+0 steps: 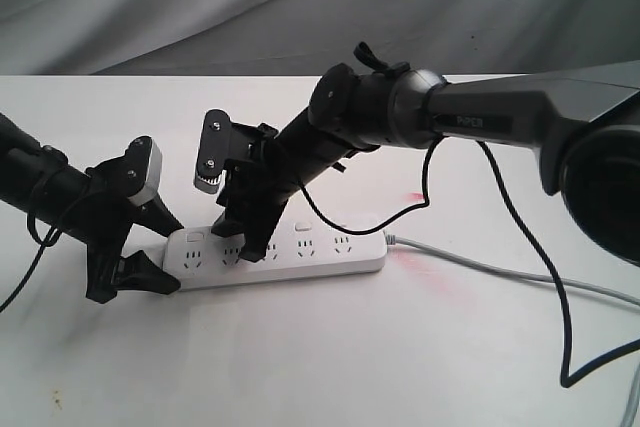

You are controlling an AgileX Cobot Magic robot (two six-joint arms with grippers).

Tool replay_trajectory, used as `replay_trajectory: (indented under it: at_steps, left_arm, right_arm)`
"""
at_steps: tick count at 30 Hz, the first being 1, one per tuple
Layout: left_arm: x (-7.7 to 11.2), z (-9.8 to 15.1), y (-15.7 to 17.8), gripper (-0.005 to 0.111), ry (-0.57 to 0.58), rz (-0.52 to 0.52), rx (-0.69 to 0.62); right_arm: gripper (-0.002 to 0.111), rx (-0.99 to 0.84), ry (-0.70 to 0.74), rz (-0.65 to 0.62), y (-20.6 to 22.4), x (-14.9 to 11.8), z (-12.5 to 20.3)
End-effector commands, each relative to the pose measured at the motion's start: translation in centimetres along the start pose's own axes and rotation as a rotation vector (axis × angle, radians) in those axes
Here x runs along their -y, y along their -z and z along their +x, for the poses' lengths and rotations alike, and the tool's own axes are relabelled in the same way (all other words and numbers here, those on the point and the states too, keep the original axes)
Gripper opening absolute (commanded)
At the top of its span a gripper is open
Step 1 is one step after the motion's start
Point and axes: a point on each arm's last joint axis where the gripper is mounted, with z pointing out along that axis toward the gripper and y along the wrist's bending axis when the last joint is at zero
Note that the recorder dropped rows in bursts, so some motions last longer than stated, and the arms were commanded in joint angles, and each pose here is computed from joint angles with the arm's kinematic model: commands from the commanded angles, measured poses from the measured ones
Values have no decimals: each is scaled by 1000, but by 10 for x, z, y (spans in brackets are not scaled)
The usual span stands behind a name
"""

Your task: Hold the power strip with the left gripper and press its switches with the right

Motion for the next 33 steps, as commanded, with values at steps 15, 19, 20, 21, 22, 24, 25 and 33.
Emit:
replay_trajectory:
  at_steps: [15, 19, 20, 21, 22, 24, 25, 33]
  left_arm:
    - [-3, -2, 1, 67, -11, -21, -5]
    - [-3, -2, 1, 67, -11, -21, -5]
    - [-3, -2, 1, 67, -11, -21, -5]
    - [-3, -2, 1, 67, -11, -21, -5]
    - [-3, -2, 1, 67, -11, -21, -5]
    - [-3, -2, 1, 67, -11, -21, -5]
    - [-3, -2, 1, 67, -11, -21, -5]
    - [-3, -2, 1, 67, -11, -21, -5]
  right_arm:
    - [40, -65, 10, -50, -16, -8, 26]
    - [40, -69, 16, -69, -23, -14, 25]
    - [40, -73, 14, -73, -25, -15, 27]
    - [40, -74, 15, -79, -26, -16, 28]
    - [40, -77, 15, -90, -28, -17, 28]
    - [40, -80, 14, -101, -30, -19, 30]
    - [40, -82, 13, -105, -31, -19, 31]
    - [40, -66, 8, -97, -26, -18, 26]
